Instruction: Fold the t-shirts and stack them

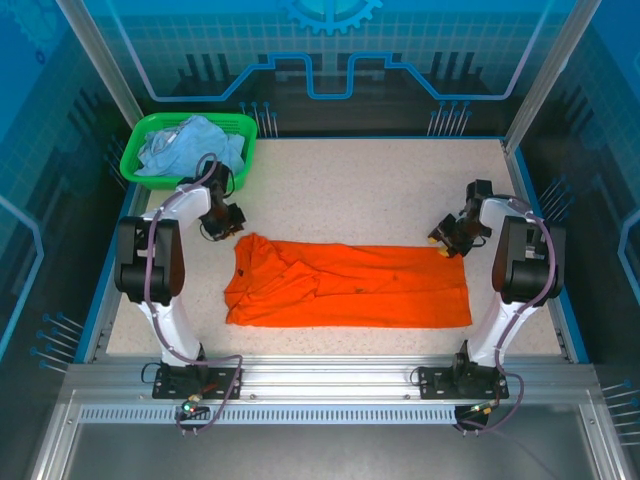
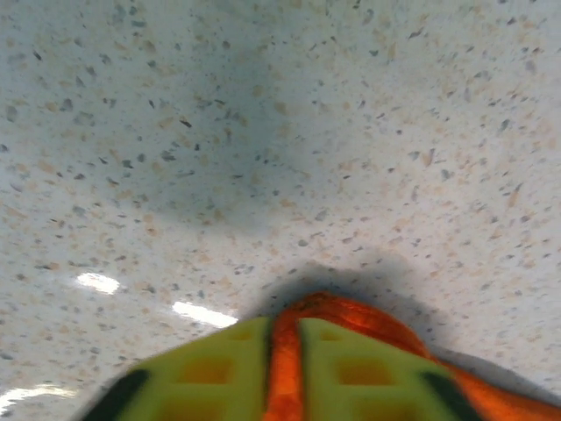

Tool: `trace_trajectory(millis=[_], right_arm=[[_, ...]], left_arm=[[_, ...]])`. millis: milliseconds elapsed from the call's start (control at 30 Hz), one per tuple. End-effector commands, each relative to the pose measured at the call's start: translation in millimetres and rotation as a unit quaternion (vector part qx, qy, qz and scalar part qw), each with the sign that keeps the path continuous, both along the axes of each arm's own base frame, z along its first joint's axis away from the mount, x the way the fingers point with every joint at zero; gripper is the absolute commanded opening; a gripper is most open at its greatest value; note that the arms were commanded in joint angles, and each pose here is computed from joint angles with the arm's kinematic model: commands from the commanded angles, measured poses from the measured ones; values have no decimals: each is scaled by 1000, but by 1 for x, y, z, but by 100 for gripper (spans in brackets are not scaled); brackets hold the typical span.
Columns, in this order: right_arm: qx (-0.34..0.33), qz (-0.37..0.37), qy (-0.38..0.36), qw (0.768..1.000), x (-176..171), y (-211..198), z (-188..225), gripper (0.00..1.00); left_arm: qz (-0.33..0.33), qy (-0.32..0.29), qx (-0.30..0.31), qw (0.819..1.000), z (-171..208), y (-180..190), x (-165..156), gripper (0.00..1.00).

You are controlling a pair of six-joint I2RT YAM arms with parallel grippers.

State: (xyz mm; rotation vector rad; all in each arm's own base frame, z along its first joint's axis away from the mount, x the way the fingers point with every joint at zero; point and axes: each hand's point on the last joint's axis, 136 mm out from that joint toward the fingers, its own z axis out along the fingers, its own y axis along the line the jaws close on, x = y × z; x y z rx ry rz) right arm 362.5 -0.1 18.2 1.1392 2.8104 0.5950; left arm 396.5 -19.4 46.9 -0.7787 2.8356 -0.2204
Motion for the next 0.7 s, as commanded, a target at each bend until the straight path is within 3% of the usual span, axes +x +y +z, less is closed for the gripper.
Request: trace_trajectory(millis=[0, 200, 500, 667], right_arm=[[-7, -12, 29, 999, -8, -8, -13, 37], [-7, -11, 30, 999, -10, -7, -14, 37], [-9, -5, 29, 1000, -9, -8, -14, 37], [-8, -5, 27, 1000, -8, -8, -14, 37]], left_arm=[[-12, -35, -53, 998, 26, -18, 9, 34], [-51, -2, -75, 996, 24, -46, -19, 50], [-28, 43, -76, 996, 10, -65, -32, 51], [-20, 57, -44, 997, 5, -64, -31, 50]])
